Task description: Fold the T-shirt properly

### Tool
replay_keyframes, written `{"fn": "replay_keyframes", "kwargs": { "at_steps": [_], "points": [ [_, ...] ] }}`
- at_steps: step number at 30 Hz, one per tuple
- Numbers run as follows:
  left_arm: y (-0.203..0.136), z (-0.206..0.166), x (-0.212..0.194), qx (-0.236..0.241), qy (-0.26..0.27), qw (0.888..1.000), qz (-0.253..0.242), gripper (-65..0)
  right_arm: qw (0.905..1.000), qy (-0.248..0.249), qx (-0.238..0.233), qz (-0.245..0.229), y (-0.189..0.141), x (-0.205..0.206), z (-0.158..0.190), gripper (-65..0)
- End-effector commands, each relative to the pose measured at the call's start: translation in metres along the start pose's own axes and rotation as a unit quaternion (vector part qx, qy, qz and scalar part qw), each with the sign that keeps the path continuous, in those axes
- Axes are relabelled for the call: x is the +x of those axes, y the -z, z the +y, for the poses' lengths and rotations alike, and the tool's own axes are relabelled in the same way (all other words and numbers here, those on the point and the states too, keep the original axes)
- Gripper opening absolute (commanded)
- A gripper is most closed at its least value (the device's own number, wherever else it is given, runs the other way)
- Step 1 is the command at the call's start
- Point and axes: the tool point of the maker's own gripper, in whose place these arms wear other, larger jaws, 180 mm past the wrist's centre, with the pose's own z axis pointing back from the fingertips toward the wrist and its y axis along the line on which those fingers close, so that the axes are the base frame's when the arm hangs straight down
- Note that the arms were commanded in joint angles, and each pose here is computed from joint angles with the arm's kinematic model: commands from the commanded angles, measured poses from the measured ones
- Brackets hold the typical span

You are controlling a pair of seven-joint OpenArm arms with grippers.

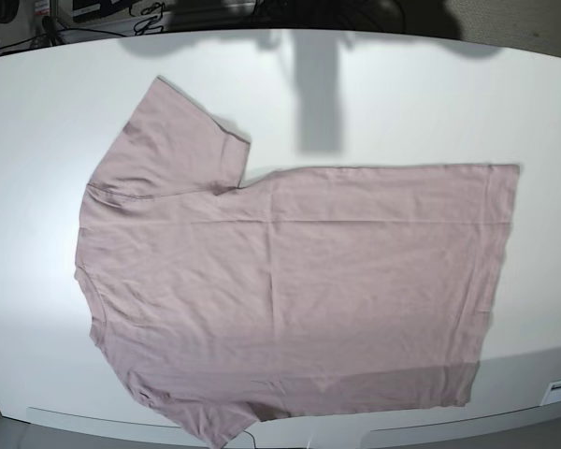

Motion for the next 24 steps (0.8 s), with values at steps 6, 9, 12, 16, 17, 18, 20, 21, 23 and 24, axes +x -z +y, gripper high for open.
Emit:
{"fn": "replay_keyframes", "kwargs": {
  "at_steps": [6,9,12,16,17,18,20,21,23,24],
  "points": [
    [-0.028,0.000,0.049,0.002,0.035,0.999,-0.040,-48.4,0.9997,0.000,0.016,-0.015,-0.039,0.015,-0.003,-47.2],
    [-0.032,-0.004,0.074,-0.002,0.062,0.996,-0.064,-48.4,0.9991,-0.024,0.026,-0.023,-0.054,0.031,0.000,-47.2],
    [-0.033,-0.009,0.096,-0.005,0.087,0.993,-0.080,-48.4,0.9977,-0.051,0.029,-0.034,-0.068,0.049,-0.001,-47.2],
    [-0.036,-0.017,0.129,-0.009,0.133,0.985,-0.106,-48.4,0.9942,-0.084,0.017,-0.065,-0.083,0.088,-0.010,-47.2],
    [-0.037,-0.019,0.137,-0.009,0.153,0.982,-0.110,-48.4,0.9932,-0.091,0.009,-0.073,-0.086,0.098,-0.014,-47.2],
    [-0.038,-0.022,0.144,-0.008,0.174,0.978,-0.113,-48.4,0.9915,-0.098,0.002,-0.085,-0.090,0.109,-0.017,-47.2],
    [-0.038,-0.029,0.159,-0.010,0.215,0.969,-0.120,-48.4,0.9872,-0.112,-0.014,-0.113,-0.099,0.133,-0.025,-47.2],
    [-0.037,-0.033,0.165,-0.014,0.235,0.964,-0.123,-48.4,0.9846,-0.120,-0.021,-0.126,-0.104,0.144,-0.029,-47.2],
    [-0.034,-0.041,0.175,-0.031,0.273,0.953,-0.128,-48.4,0.9802,-0.134,-0.037,-0.140,-0.112,0.160,-0.038,-47.2],
    [-0.030,-0.045,0.178,-0.042,0.292,0.947,-0.128,-48.4,0.9778,-0.143,-0.041,-0.147,-0.116,0.168,-0.040,-47.2]
  ]
}}
